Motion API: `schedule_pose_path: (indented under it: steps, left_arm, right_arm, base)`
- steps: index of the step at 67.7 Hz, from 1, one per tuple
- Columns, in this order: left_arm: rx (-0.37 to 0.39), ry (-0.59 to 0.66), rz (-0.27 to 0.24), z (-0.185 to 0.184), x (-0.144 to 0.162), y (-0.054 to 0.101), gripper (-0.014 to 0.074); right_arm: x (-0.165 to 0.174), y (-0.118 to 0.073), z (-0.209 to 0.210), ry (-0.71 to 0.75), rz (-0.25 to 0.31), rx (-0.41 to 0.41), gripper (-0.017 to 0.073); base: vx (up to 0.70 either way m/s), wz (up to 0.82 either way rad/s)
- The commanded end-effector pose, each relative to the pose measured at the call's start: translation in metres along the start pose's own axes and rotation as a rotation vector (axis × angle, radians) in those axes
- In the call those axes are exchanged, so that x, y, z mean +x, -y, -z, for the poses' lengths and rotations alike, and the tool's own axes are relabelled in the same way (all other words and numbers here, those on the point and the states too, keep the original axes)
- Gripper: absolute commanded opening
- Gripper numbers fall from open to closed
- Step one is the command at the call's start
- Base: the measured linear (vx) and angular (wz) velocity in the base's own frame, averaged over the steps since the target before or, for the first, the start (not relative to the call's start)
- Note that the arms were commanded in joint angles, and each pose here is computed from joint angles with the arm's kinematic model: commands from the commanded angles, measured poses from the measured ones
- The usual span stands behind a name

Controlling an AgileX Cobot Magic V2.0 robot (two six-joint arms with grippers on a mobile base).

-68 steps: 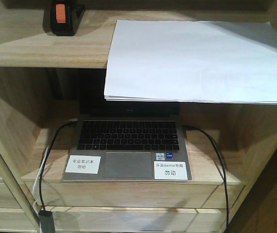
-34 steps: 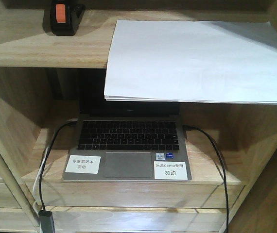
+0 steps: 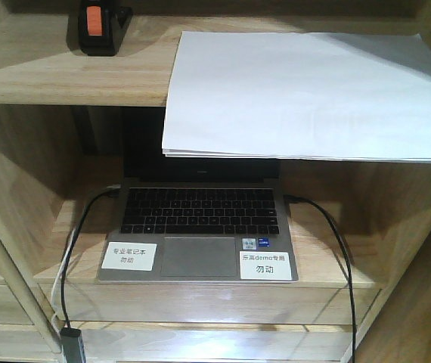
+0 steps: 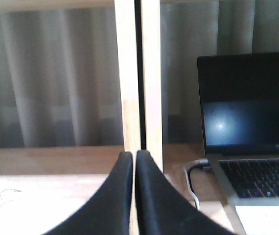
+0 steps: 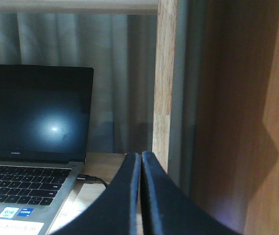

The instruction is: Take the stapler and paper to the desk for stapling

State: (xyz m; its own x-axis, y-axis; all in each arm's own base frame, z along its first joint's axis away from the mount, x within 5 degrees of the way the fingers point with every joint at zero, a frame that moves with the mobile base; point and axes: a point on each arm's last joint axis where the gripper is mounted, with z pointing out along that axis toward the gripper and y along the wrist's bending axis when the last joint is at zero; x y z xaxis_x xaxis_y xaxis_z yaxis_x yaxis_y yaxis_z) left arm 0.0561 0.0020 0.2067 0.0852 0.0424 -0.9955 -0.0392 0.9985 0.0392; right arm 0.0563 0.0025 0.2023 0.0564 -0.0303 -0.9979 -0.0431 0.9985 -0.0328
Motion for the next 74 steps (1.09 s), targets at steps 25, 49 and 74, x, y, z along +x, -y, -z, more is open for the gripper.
schedule_pose_path:
  steps: [25, 49, 74]
  left_arm:
    - [-0.011, 0.408, 0.04, 0.016, -0.118, -0.005, -0.0006]
    - [-0.007, 0.067, 0.041, -0.019, -0.173, -0.007, -0.0006]
    - [-0.007, 0.04, 0.041, -0.026, -0.169, -0.007, -0.0004]
  right_arm:
    - [-0.006, 0.0, 0.0, 0.078, 0.013, -0.001, -0.001]
    - [-0.006, 0.0, 0.0, 0.078, 0.013, -0.001, -0.001]
    - [-0.006, 0.0, 0.0, 0.078, 0.013, -0.001, -0.001]
  base:
    - [0.0, 0.0]
    - [0.0, 0.0]
    - [0.0, 0.0]
